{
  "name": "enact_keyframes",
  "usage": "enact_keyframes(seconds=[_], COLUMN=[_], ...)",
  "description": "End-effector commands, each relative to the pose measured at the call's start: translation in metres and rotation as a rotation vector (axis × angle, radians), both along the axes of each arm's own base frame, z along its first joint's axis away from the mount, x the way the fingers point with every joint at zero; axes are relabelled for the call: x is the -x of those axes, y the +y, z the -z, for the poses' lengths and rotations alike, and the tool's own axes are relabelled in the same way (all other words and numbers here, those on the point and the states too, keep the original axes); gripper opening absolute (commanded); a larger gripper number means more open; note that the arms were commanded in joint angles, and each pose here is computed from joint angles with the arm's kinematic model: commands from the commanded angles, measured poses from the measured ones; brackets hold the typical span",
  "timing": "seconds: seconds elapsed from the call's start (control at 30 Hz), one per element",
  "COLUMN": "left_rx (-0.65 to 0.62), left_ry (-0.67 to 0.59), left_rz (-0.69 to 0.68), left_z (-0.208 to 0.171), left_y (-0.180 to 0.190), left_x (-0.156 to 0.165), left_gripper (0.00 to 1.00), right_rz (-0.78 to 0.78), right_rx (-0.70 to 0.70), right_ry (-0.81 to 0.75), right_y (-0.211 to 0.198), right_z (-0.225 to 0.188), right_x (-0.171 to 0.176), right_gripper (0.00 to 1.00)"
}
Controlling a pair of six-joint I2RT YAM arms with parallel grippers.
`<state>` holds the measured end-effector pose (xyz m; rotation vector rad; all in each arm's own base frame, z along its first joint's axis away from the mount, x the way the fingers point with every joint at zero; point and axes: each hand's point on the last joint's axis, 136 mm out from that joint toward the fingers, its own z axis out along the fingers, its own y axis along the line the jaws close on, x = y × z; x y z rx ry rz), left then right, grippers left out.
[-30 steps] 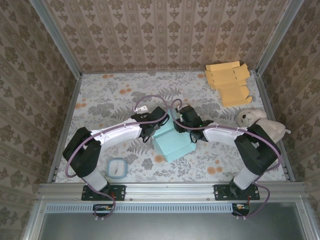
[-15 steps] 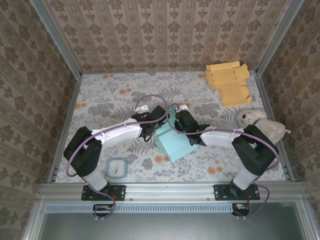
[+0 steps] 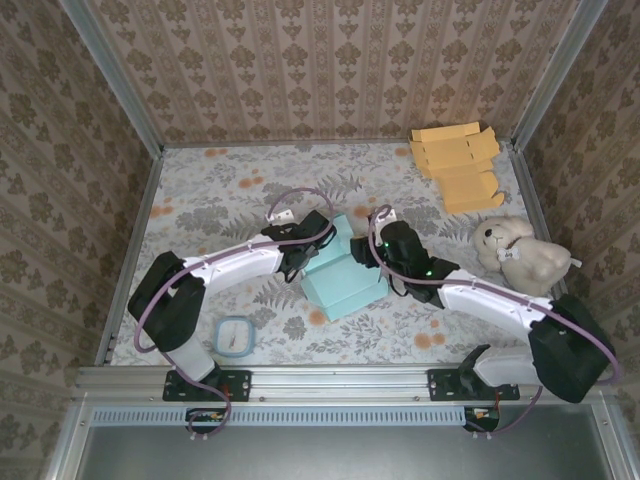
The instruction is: Fold the paper box
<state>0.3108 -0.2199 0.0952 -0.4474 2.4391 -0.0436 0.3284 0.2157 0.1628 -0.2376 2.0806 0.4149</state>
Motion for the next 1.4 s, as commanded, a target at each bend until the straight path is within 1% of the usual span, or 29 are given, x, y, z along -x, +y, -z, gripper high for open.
enact_keyframes(seconds=[0.0, 0.17, 0.23, 0.4, 0.57, 0.77, 0.9, 1.0, 1.1, 1.23, 1.37], left_rx=[-0.008, 0.003, 0.007, 0.007, 0.011, 0.005, 0.010, 0.019, 0.024, -0.006, -0.021], left_ry=[-0.007, -0.015, -0.016, 0.000, 0.002, 0.001, 0.006, 0.008, 0.012, 0.022, 0.021], left_rz=[0.031, 0.062, 0.070, 0.088, 0.091, 0.087, 0.092, 0.100, 0.097, 0.025, -0.033], left_z=[-0.002, -0.006, -0.006, -0.001, -0.001, 0.000, 0.001, 0.000, 0.000, -0.002, -0.003], left_y=[0.000, -0.004, -0.005, -0.010, -0.013, -0.014, -0.017, -0.021, -0.022, -0.008, 0.004], left_x=[-0.001, 0.001, 0.001, 0.002, 0.001, 0.001, 0.001, 0.001, 0.003, 0.007, 0.010], left_gripper=[0.00, 0.00, 0.00, 0.00, 0.00, 0.00, 0.00, 0.00, 0.00, 0.00, 0.00], right_rz=[0.006, -0.051, -0.080, -0.115, -0.109, -0.089, -0.061, -0.021, 0.063, 0.284, 0.444], right_rx=[0.015, 0.001, 0.005, 0.020, 0.057, 0.041, 0.084, 0.141, 0.226, 0.427, 0.560], right_ry=[0.059, 0.102, 0.134, 0.138, 0.149, 0.143, 0.141, 0.124, 0.094, 0.053, 0.017], right_y=[-0.005, 0.009, 0.017, 0.029, 0.032, 0.036, 0.036, 0.032, 0.017, -0.026, -0.059], right_z=[0.012, 0.021, 0.033, 0.041, 0.053, 0.058, 0.065, 0.072, 0.077, 0.078, 0.074], right_x=[0.005, -0.013, -0.020, -0.034, -0.045, -0.050, -0.055, -0.060, -0.069, -0.079, -0.078], right_gripper=[0.53, 0.50, 0.48, 0.45, 0.37, 0.32, 0.29, 0.27, 0.23, 0.20, 0.19])
